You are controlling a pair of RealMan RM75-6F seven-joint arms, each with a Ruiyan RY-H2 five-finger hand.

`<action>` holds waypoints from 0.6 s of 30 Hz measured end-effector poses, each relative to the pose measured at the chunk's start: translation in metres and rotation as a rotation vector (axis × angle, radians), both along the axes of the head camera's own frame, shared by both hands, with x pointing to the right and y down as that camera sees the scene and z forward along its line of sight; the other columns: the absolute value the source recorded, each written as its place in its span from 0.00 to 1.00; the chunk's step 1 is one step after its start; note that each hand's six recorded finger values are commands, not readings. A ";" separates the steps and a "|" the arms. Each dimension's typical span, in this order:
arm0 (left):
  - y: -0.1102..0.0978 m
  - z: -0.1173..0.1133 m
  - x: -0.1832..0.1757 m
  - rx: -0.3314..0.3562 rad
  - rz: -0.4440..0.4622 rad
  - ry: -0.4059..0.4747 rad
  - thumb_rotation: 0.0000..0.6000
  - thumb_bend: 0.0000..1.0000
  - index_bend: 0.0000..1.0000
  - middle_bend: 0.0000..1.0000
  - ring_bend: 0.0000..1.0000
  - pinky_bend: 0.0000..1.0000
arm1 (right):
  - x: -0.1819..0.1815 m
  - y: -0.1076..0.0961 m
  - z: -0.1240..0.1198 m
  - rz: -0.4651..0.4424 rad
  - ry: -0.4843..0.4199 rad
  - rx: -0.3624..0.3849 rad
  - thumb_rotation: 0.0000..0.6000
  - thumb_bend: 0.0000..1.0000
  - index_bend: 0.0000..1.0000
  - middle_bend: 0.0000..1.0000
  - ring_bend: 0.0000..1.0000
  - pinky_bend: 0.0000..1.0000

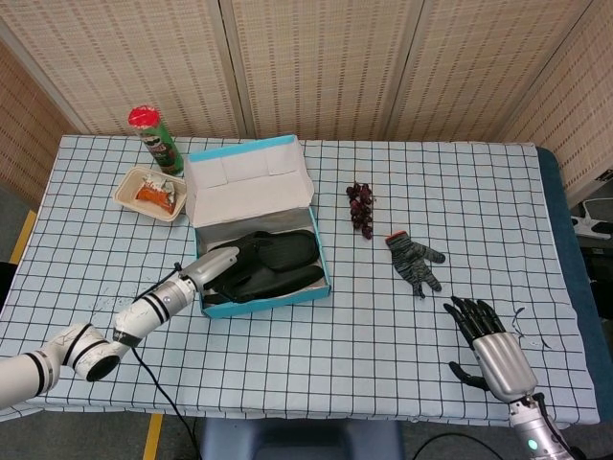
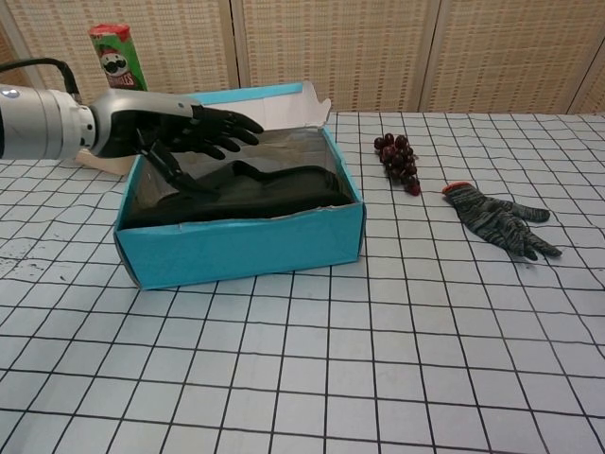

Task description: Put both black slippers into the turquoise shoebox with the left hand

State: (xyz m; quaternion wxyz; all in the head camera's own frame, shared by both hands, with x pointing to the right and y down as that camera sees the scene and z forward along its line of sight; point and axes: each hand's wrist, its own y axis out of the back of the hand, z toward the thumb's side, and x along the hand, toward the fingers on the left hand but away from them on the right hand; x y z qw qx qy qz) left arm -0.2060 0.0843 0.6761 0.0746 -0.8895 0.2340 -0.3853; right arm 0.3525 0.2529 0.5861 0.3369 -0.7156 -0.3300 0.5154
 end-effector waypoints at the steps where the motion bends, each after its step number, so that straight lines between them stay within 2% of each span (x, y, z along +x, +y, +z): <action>1: -0.002 0.003 -0.002 0.008 0.001 -0.012 1.00 0.26 0.00 0.00 0.00 0.00 | 0.000 0.000 0.000 0.001 0.000 0.001 1.00 0.16 0.00 0.00 0.00 0.00; 8: -0.002 0.030 -0.012 0.020 0.024 -0.099 1.00 0.26 0.00 0.00 0.00 0.00 | 0.002 -0.002 -0.001 0.009 0.004 0.008 1.00 0.16 0.00 0.00 0.00 0.00; 18: 0.007 0.046 -0.014 0.016 0.074 -0.156 1.00 0.26 0.00 0.00 0.00 0.00 | 0.002 -0.002 -0.001 0.009 0.008 0.013 1.00 0.16 0.00 0.00 0.00 0.00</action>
